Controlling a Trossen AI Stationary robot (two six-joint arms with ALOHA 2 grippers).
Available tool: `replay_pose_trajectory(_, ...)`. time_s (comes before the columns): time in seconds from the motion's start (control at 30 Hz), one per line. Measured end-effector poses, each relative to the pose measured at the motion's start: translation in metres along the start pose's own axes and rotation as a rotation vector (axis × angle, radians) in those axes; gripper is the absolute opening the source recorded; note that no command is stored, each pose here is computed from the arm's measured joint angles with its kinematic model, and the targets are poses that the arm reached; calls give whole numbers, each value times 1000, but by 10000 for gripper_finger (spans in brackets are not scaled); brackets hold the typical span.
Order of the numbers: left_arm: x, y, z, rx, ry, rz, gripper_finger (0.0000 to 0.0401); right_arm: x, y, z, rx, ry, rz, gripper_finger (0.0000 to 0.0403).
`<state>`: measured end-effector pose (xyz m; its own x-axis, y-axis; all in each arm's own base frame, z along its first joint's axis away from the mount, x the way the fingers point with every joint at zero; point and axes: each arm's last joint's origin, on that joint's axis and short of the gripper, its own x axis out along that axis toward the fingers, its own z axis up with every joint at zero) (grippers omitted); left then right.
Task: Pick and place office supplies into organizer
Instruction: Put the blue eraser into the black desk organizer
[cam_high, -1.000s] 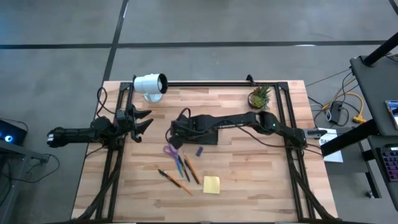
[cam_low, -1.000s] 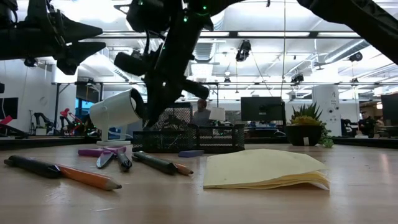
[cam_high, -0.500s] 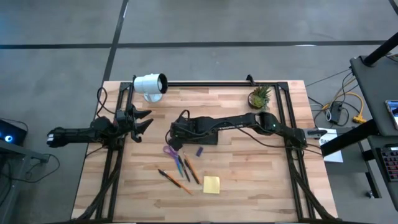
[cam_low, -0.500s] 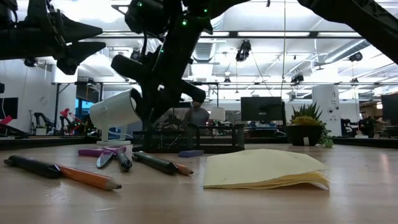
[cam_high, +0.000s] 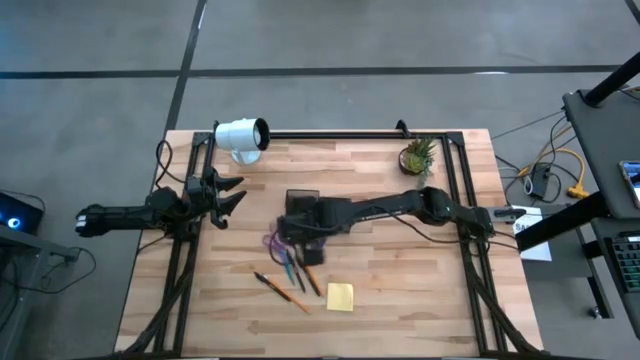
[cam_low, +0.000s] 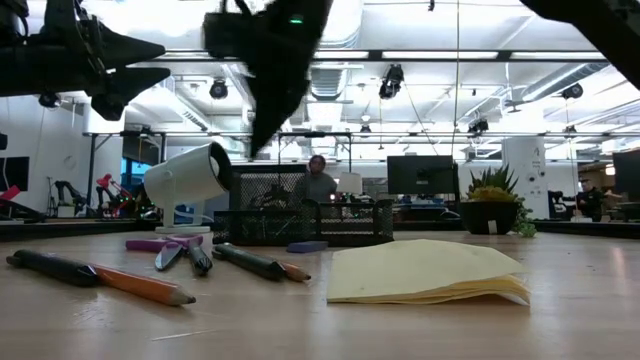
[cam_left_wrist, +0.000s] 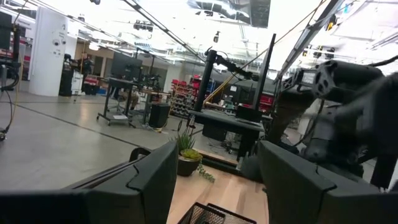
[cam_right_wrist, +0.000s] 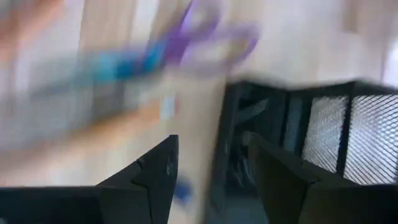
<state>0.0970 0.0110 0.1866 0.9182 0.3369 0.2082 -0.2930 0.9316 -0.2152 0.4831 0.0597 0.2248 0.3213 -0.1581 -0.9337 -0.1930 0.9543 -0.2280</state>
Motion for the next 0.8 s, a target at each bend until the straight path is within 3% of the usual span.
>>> replay_pose_trajectory(0.07,0,0,0,0,0,0,207,0,8,-8,-171,79,22,182)
replay_pose_trajectory(0.13,0,0,0,0,-1,0,207,3,13,-11,-251,100,69,182)
replay_pose_trajectory(0.2,0,0,0,0,1,0,207,4,15,-9,-246,72,121,182)
replay_pose_trajectory(0.47,0,0,0,0,0,0,207,26,18,-12,-307,97,138,182)
replay_pose_trajectory(0.8,0,0,0,0,-1,0,207,50,25,-33,-366,214,167,183)
